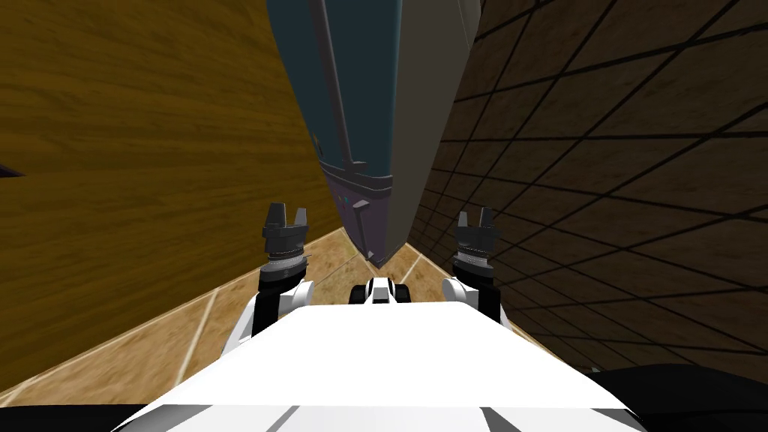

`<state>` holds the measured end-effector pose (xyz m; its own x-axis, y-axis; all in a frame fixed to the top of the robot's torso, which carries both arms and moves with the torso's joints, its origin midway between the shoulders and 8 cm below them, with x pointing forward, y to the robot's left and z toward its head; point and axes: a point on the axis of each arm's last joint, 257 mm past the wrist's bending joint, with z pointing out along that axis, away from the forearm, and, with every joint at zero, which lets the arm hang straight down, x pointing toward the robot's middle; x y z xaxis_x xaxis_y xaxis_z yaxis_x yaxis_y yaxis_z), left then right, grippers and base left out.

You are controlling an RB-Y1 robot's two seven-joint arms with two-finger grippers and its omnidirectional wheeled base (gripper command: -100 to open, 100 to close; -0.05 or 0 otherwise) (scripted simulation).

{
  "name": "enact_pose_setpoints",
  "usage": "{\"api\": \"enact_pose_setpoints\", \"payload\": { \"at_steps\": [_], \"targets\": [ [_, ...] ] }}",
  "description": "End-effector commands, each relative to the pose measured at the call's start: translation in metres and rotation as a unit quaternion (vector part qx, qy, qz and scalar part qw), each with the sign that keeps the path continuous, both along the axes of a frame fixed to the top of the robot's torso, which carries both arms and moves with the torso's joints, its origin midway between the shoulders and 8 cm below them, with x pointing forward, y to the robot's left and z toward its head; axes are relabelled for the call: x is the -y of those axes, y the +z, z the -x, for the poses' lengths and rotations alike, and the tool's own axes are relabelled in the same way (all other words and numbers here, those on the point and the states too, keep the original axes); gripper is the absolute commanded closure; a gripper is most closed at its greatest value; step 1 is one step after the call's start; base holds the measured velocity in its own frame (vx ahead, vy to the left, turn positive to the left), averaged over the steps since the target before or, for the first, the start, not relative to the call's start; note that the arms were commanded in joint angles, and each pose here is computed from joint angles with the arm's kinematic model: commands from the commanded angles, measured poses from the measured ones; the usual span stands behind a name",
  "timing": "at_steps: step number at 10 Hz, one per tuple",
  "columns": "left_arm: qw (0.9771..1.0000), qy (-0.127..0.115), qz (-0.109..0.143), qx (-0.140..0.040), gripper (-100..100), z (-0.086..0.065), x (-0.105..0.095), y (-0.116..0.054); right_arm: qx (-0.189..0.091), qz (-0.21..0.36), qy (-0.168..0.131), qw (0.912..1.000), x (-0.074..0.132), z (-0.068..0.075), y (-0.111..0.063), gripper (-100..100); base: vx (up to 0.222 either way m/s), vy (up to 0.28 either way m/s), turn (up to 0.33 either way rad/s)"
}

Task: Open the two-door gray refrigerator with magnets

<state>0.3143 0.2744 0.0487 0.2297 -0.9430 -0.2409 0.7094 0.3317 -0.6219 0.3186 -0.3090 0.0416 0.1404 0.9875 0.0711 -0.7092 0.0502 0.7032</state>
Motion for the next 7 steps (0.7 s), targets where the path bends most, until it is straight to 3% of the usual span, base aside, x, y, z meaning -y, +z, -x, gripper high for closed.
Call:
{"api": "enact_pose_setpoints", "payload": {
  "at_steps": [1,6,7],
  "targets": [
    [0.9996,-0.014,-0.018,-0.018,-100,-0.005,0.000,-0.002,0.000,0.000,0.000,1.0000,0.000,0.000,0.000,0,0.019,0.022,-0.032],
    [0.9956,-0.044,-0.052,-0.064,-100,-0.017,-0.002,-0.003,0.000,0.000,0.000,1.0000,0.000,0.000,0.000,0,0.031,0.033,-0.038],
    [0.9952,-0.047,-0.057,-0.065,-100,-0.017,-0.001,-0.004,0.000,0.000,0.000,1.0000,0.000,0.000,0.000,0,0.030,0.032,-0.012]
  ]
}}
